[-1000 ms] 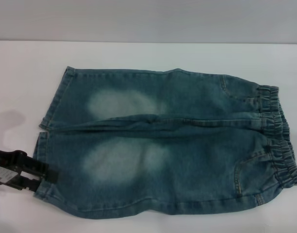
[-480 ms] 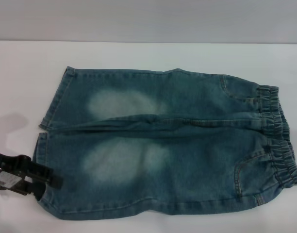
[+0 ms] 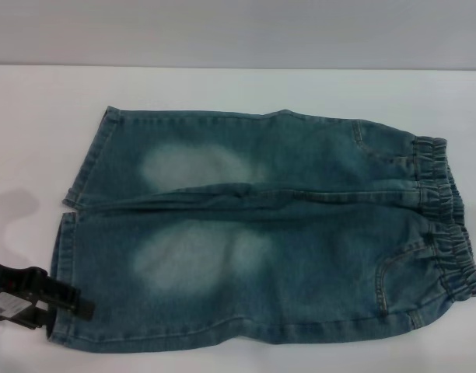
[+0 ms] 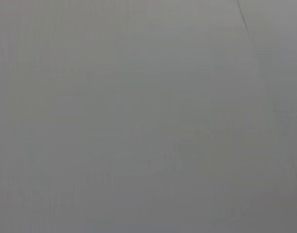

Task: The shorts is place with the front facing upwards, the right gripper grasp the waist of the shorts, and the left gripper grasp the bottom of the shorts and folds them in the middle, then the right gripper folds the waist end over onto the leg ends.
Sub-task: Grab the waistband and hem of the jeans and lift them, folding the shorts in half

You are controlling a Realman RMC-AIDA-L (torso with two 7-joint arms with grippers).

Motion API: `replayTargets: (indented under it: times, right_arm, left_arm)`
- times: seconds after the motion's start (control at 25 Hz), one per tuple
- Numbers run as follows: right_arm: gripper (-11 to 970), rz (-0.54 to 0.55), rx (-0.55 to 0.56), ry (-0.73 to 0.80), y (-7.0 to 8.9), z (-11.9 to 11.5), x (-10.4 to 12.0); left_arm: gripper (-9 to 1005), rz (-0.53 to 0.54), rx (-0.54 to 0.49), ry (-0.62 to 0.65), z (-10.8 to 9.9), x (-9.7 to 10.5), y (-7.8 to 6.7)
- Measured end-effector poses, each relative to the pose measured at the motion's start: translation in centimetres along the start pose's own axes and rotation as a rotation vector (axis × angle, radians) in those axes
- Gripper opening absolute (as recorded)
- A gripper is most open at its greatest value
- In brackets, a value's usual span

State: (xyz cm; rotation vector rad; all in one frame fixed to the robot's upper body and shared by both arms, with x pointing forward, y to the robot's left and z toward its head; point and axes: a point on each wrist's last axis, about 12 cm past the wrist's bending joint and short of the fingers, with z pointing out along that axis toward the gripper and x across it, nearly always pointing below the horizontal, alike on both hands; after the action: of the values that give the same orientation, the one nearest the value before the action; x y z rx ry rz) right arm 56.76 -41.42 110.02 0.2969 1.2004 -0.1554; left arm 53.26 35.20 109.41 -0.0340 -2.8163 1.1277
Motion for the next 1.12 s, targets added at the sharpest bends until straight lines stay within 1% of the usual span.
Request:
replayTargets:
  times: [0.36,1.12]
  right_arm:
    - [749,0.000,-0.003,-0.001,0.09,0.08,-0.02]
    - [750,-0.001,0.001,-0.008,0.03,0.21,-0.15]
  left_arm:
    - [570,-0.008,-0.012,0.012,-0.17,0.48,0.50]
    - [563,0.003,-0.026,0.030,0.54,0.70,0.62]
